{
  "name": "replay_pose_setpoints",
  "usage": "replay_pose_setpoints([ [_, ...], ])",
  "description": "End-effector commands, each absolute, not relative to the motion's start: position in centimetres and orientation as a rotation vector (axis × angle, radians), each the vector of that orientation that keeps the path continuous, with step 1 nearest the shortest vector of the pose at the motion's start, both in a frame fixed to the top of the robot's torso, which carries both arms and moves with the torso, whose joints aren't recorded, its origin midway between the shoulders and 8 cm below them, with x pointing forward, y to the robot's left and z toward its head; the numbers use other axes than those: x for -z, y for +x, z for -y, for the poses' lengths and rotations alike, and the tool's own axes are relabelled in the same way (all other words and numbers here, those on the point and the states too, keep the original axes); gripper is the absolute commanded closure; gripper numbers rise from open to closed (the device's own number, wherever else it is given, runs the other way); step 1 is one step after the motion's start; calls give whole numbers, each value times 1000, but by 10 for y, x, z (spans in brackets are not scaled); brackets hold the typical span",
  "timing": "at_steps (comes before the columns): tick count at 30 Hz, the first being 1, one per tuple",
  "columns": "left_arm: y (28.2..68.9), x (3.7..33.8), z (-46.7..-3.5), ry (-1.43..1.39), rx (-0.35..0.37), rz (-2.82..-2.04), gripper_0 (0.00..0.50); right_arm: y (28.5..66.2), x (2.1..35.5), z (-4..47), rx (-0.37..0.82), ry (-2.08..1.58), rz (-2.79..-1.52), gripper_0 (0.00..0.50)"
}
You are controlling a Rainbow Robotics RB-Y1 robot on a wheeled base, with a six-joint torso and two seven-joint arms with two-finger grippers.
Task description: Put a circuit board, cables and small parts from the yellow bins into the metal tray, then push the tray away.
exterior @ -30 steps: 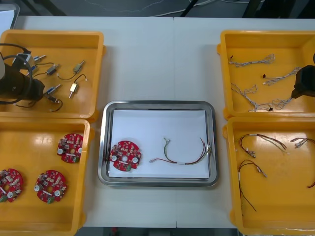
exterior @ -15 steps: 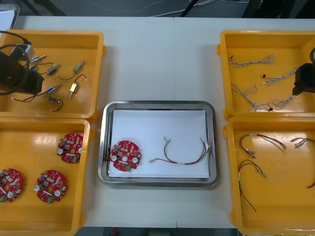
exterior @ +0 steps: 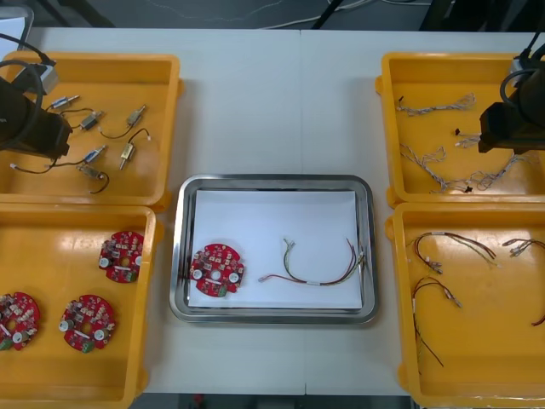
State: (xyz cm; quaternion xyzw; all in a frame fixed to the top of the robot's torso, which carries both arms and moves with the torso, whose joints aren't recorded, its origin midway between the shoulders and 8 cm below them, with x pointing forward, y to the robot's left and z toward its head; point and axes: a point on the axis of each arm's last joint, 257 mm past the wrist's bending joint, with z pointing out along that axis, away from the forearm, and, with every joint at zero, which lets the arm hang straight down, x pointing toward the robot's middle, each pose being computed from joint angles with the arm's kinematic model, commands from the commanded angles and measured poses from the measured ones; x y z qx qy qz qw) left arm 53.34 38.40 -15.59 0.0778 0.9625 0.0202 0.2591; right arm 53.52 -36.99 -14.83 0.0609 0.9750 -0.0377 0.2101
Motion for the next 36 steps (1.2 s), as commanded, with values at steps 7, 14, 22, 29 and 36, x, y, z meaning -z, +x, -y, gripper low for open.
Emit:
replay_pose_setpoints([
  [7,532,98,-380,233,-91,-2539,500,560,148,337,181,-210,-2665,0],
  [14,530,91,-369,229,-50,-2526,500,563,174,319,200,-316,-2682,0],
  [22,530,82,-360,211,28,-2500,500,568,191,302,169,-355,-2681,0],
  [29,533,73,-351,187,108,-2469,500,565,200,293,141,-355,-2695,0],
  [36,541,49,-365,201,-27,-2385,500,558,215,295,130,-346,-2716,0],
])
